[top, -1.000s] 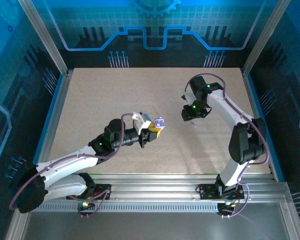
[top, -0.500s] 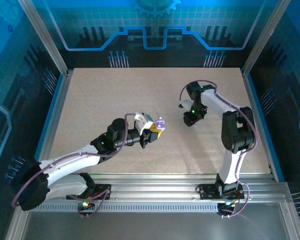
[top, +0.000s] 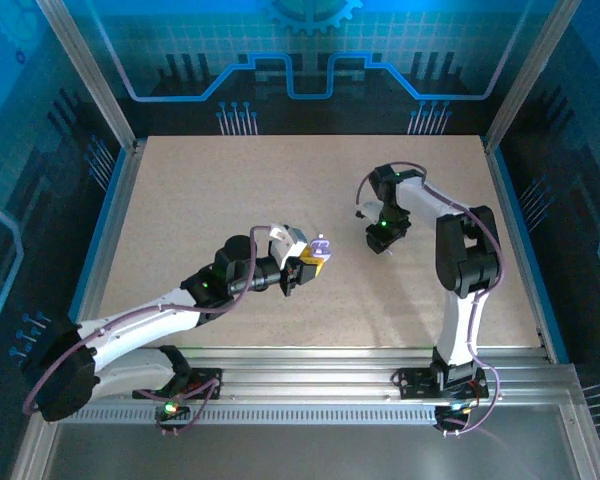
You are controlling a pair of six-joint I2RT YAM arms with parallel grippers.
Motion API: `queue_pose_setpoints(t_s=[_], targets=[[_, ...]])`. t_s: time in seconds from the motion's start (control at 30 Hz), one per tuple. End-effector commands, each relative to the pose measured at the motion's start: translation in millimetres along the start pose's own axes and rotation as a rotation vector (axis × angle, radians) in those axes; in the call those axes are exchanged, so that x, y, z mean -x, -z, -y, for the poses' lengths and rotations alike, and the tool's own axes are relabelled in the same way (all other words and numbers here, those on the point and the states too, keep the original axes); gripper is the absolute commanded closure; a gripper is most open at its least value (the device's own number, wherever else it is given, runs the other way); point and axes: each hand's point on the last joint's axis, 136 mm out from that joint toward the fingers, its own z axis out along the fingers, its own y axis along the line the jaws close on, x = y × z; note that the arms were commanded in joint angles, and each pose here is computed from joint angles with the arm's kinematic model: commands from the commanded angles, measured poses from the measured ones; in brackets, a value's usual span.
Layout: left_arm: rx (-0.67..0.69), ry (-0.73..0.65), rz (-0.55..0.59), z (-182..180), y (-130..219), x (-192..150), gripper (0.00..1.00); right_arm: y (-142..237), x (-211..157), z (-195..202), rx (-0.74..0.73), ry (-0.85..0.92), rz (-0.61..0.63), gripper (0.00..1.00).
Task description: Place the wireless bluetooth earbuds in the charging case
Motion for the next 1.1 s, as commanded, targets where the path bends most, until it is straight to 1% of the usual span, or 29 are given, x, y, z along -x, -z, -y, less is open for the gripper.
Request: queue_pose_setpoints(t_s=[0.0,0.4,1.07], targets=[[0.006,-0.038,0.049,3.4,4.5,21.9,0.8,-0.5,0.3,8.7,-0.009,0.031,-0.017,0.61],[0.0,-0.032,0.045,4.1,2.9,21.7,0.8,-7.2,-1.2,14.7,-0.018,0.031,-0.056,0.6],[-0.002,-0.025,0.037,3.6,0.7,19.4,0.8,-19.3,-11.8,17.8,0.001,0.017,-0.113,0.6]])
